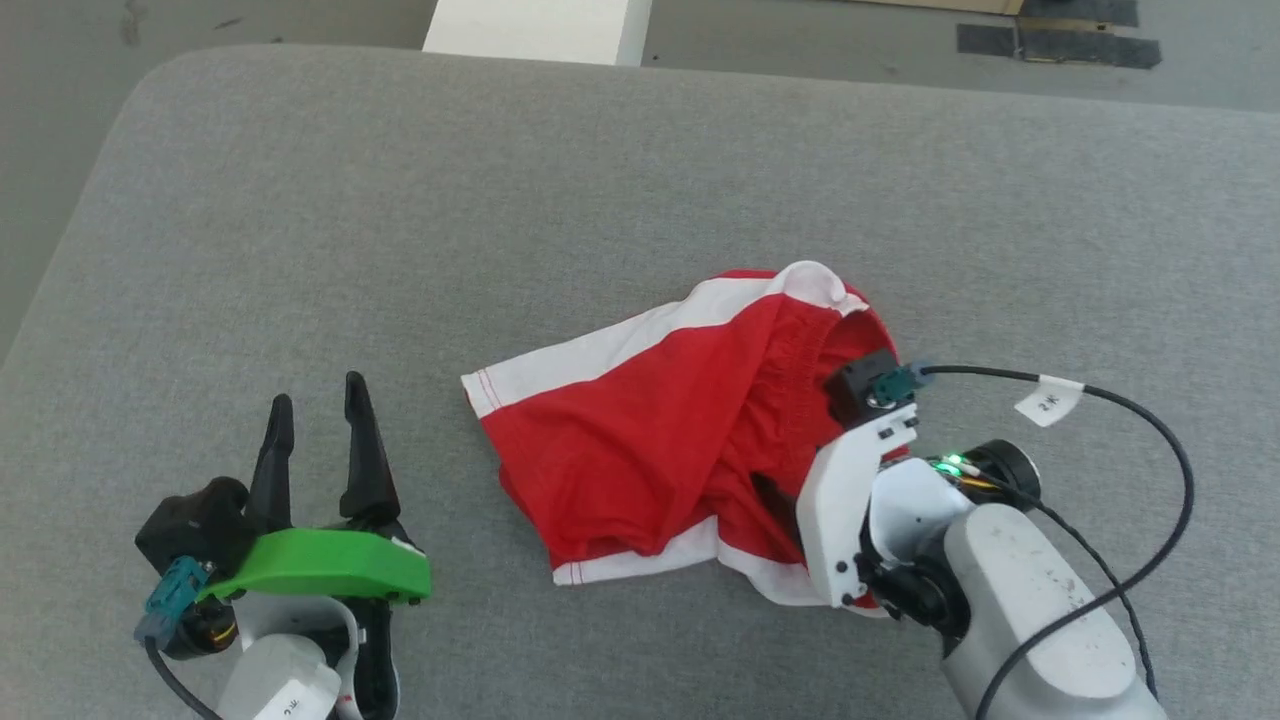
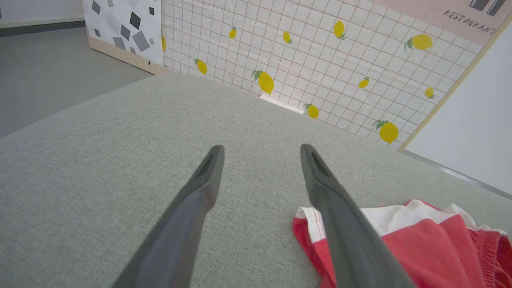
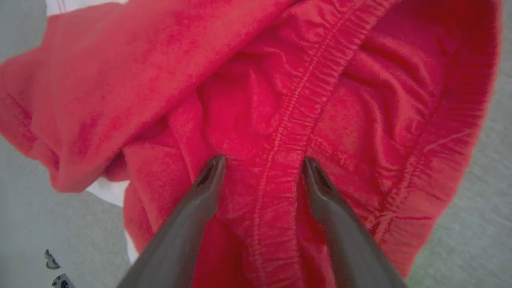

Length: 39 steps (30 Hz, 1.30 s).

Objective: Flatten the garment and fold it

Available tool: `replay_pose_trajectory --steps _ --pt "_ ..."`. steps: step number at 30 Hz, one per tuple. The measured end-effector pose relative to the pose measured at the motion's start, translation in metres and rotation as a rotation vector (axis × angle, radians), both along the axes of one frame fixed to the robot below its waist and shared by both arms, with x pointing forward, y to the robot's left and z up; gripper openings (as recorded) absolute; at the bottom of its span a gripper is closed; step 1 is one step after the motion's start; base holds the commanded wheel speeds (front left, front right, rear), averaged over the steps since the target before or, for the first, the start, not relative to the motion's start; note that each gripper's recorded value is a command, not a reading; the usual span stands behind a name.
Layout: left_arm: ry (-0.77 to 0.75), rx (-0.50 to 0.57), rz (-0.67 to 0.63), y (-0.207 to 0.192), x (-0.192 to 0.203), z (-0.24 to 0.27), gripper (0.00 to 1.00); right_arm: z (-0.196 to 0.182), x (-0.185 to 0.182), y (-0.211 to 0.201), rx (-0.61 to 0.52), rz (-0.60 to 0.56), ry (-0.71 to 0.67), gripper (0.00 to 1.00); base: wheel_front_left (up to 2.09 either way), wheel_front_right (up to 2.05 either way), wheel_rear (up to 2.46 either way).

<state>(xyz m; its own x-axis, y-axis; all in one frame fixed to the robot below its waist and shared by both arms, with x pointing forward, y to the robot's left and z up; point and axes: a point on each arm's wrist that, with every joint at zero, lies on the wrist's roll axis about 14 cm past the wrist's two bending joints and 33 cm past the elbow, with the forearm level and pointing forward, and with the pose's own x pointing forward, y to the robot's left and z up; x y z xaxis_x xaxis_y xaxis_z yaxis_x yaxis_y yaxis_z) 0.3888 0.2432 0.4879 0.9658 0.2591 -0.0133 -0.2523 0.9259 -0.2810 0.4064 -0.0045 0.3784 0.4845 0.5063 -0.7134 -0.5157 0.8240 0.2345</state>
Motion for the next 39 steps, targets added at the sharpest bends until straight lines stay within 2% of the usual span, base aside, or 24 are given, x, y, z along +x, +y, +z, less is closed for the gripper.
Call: replay_pose_trajectory --steps 1,2,3,8,10,14,21,25,26,27,30,33,35,37,39 --pt "0.006 -0.002 0.003 0.001 -0.001 -0.002 1.00 -0.002 -0.001 0.004 0.000 0.015 0.011 1.00 0.00 0.00 0.00" --pt "0.010 -0.002 0.005 0.001 -0.001 -0.004 1.00 -0.002 -0.001 0.007 0.007 0.021 0.019 0.47 0.00 0.00 0.00" --pt "0.012 -0.002 0.003 0.001 -0.001 -0.004 1.00 -0.001 0.000 0.008 0.016 0.020 0.020 0.00 0.00 0.00 0.00" --pt "0.011 -0.005 -0.007 -0.002 -0.001 -0.004 1.00 0.008 0.010 -0.004 0.055 -0.052 -0.016 0.00 0.00 0.00 0.00" --pt "0.004 -0.007 -0.014 -0.004 0.000 -0.002 1.00 0.016 0.016 -0.019 0.082 -0.123 -0.052 0.00 0.00 0.00 0.00" --pt "-0.017 -0.012 -0.039 -0.012 0.003 0.004 1.00 0.025 0.019 -0.079 0.080 -0.324 -0.109 0.00 0.00 0.00 0.00" --pt "-0.027 -0.020 -0.091 -0.028 0.008 0.010 1.00 0.026 -0.021 -0.197 0.029 -0.673 -0.120 0.00 0.00 0.00 0.00" --pt "-0.033 -0.017 -0.116 -0.035 0.013 0.015 1.00 0.018 -0.052 -0.226 0.033 -0.772 -0.067 0.00 0.00 0.00 0.00" --pt "-0.029 -0.018 -0.121 -0.036 0.014 0.014 1.00 0.017 -0.056 -0.227 0.040 -0.780 -0.063 0.42 0.00 0.00 0.00" --pt "-0.027 -0.021 -0.125 -0.037 0.015 0.014 1.00 0.018 -0.057 -0.226 0.053 -0.782 -0.065 1.00 0.00 0.00 0.00" --pt "-0.010 -0.030 -0.153 -0.046 0.016 0.011 1.00 0.031 -0.053 -0.225 0.114 -0.801 -0.121 1.00 0.00 0.00 0.00" --pt "0.002 -0.048 -0.184 -0.055 0.018 0.013 1.00 0.058 -0.042 -0.237 0.182 -0.861 -0.270 1.00 0.00 0.00 0.00" --pt "0.024 -0.061 -0.226 -0.066 0.020 0.014 1.00 0.072 -0.038 -0.250 0.187 -0.900 -0.357 1.00 0.00 0.00 0.00" --pt "0.078 -0.072 -0.284 -0.080 0.024 0.011 1.00 0.080 -0.036 -0.260 0.186 -0.929 -0.410 1.00 0.00 0.00 0.00" --pt "0.194 -0.090 -0.377 -0.102 0.029 0.000 1.00 0.087 -0.032 -0.268 0.185 -0.949 -0.447 1.00 0.00 0.00 0.00"
